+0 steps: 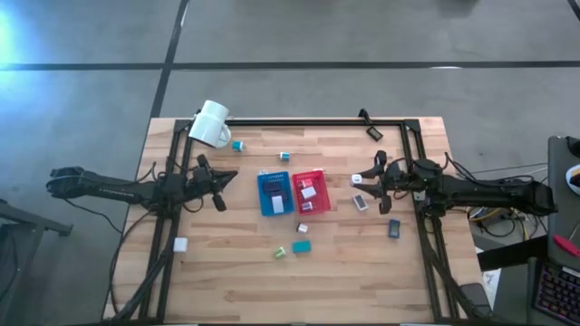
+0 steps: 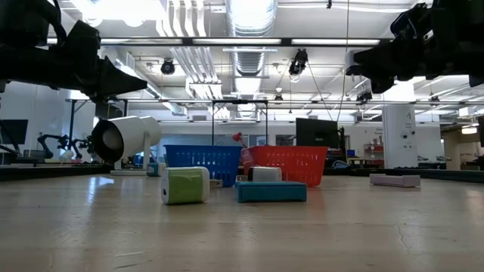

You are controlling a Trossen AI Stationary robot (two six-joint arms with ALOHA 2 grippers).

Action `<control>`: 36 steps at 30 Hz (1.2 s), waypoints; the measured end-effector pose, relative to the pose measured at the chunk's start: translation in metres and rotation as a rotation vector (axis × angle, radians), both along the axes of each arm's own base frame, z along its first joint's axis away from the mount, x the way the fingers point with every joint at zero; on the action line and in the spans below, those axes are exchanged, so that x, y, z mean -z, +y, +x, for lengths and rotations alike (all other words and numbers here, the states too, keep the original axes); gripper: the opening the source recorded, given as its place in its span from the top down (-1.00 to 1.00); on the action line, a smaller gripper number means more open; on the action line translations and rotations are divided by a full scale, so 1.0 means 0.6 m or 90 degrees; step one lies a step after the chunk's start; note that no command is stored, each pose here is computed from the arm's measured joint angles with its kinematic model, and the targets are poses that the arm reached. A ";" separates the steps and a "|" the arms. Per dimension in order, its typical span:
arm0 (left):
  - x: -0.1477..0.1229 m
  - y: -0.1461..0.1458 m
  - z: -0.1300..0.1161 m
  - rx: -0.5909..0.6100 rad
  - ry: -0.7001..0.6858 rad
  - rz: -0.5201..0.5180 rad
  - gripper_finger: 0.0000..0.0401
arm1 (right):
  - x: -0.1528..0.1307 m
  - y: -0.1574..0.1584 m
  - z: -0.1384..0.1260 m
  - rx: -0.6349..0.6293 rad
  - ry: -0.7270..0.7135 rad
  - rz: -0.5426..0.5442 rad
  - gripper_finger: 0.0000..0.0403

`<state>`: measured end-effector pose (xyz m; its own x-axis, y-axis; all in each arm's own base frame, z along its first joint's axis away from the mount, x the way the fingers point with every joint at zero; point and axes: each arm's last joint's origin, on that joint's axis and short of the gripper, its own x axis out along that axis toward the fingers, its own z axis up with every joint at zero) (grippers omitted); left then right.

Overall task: Pick & Place Office items
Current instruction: Put the bottom black charger adapter into the red bin

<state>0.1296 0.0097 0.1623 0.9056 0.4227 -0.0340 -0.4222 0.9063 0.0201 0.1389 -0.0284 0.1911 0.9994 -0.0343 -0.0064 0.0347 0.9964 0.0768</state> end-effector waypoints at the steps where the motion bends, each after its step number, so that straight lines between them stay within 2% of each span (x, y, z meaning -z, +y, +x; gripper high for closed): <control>1: 0.000 0.000 0.000 0.000 0.000 0.000 0.95 | 0.000 -0.001 0.002 0.000 0.006 0.001 0.37; 17: 0.000 0.000 0.000 -0.007 0.004 0.011 0.95 | 0.026 -0.013 0.053 0.000 0.039 0.013 0.37; 21: 0.000 0.000 0.000 -0.007 0.003 0.009 0.95 | 0.031 -0.015 0.077 -0.006 0.075 0.032 0.37; 26: -0.001 0.000 0.000 -0.007 0.001 0.010 0.95 | 0.038 -0.006 0.111 -0.041 0.117 0.001 0.37; 36: 0.000 0.001 0.000 -0.007 0.004 0.006 0.95 | 0.041 -0.002 0.199 -0.070 0.179 0.015 0.37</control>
<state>0.1295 0.0100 0.1621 0.9005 0.4334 -0.0354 -0.4325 0.9011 0.0311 0.2584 -0.0295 0.1665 0.9562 0.0773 -0.2824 -0.0500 0.9934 0.1029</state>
